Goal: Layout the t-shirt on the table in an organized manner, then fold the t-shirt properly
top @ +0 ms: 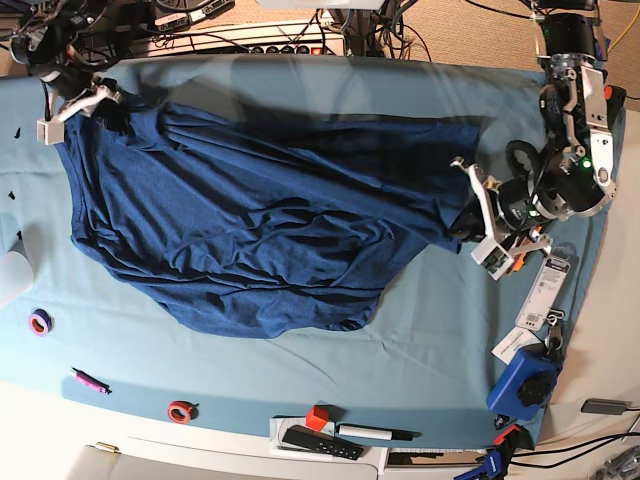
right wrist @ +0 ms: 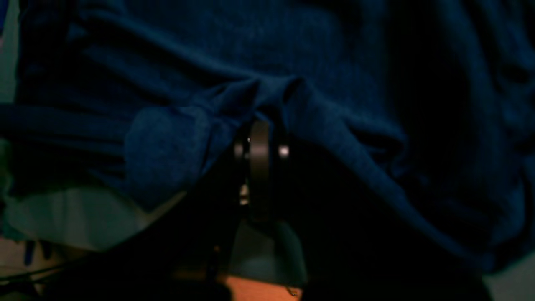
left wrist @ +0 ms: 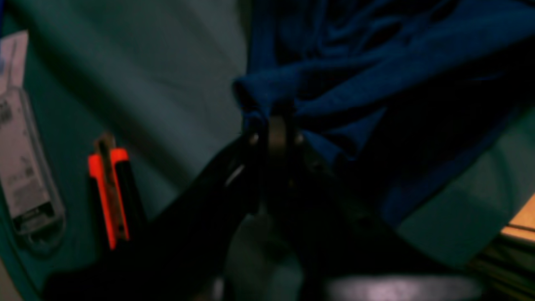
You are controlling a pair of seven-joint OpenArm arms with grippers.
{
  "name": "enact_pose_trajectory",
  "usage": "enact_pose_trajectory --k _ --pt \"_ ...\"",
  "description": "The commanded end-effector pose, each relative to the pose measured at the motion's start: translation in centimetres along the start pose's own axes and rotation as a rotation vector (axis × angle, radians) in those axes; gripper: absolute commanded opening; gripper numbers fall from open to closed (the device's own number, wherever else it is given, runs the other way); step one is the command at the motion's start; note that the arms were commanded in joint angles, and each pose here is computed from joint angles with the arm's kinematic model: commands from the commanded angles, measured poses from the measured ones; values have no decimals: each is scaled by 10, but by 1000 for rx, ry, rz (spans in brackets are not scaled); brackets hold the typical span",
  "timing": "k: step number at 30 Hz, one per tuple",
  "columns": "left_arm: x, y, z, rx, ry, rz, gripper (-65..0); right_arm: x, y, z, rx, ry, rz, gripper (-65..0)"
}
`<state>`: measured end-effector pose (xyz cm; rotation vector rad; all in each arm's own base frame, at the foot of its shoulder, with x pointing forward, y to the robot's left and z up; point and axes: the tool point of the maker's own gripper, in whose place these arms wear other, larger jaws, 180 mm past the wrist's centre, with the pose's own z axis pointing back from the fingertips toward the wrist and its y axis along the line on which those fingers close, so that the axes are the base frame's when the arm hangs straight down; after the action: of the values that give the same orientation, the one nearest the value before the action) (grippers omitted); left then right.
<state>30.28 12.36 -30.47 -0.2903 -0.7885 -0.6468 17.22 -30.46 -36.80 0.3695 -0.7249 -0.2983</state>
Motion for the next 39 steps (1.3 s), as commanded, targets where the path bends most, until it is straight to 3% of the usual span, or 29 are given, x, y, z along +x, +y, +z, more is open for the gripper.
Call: enact_pose_trajectory --k 1,9,16,17,20,21,27,32,39 --pt "9 6 7 9 -22 -20 -650 15 0 3 6 -46 17 -650" --pt "-17 -8 9 -60 73 9 -650 35 7 -3 29 -100 24 -650" --pt "-59 -34 10 -124 158 32 -650 34 7 -3 29 -92 25 -650" --pt "-63 -36 10 -129 165 37 -650 34 7 -3 29 -93 25 -614" --pt "-68 -39 11 -135 175 44 -650 37 10 -2 45 -107 24 -426" --pt "-68 -39 11 -135 175 44 -650 41 11 -1 57 -119 26 -396" --pt "-65 -39 10 -135 159 45 -650 73 23 15 149 -220 56 -392" --pt "-64 -39 10 -135 156 46 -650 100 54 33 341 -370 33 -392" --pt "-59 -42 9 -148 128 56 -650 80 55 43 307 -311 66 -397"
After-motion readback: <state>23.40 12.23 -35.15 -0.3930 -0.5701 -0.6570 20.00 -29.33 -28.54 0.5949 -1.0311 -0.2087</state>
